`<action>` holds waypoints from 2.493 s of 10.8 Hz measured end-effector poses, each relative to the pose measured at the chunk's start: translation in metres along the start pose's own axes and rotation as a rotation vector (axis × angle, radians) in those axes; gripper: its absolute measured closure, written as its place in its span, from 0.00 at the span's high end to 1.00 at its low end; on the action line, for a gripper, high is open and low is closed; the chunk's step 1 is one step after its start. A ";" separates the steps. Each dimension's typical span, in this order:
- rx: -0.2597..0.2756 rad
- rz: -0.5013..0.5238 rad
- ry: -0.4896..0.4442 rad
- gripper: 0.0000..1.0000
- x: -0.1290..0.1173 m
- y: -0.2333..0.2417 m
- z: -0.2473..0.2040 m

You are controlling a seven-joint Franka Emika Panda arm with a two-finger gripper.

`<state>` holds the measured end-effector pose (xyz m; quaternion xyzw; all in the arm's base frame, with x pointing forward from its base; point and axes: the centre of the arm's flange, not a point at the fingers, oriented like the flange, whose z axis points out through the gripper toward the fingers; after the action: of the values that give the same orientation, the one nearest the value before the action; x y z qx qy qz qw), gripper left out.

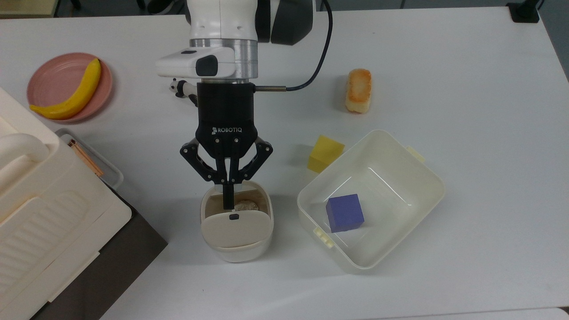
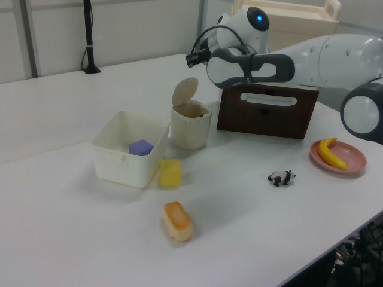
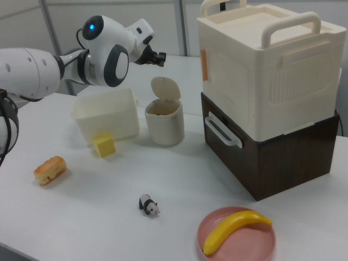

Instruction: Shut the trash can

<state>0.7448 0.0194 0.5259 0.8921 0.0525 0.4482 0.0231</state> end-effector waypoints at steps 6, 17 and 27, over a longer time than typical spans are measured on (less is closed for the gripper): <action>0.013 -0.005 -0.014 0.01 -0.025 -0.012 0.033; 0.017 -0.052 -0.415 0.01 -0.052 -0.007 0.032; 0.008 -0.037 -0.596 0.01 -0.072 0.015 0.028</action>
<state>0.7251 -0.0033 0.4528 0.9833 0.0612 0.1658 0.0422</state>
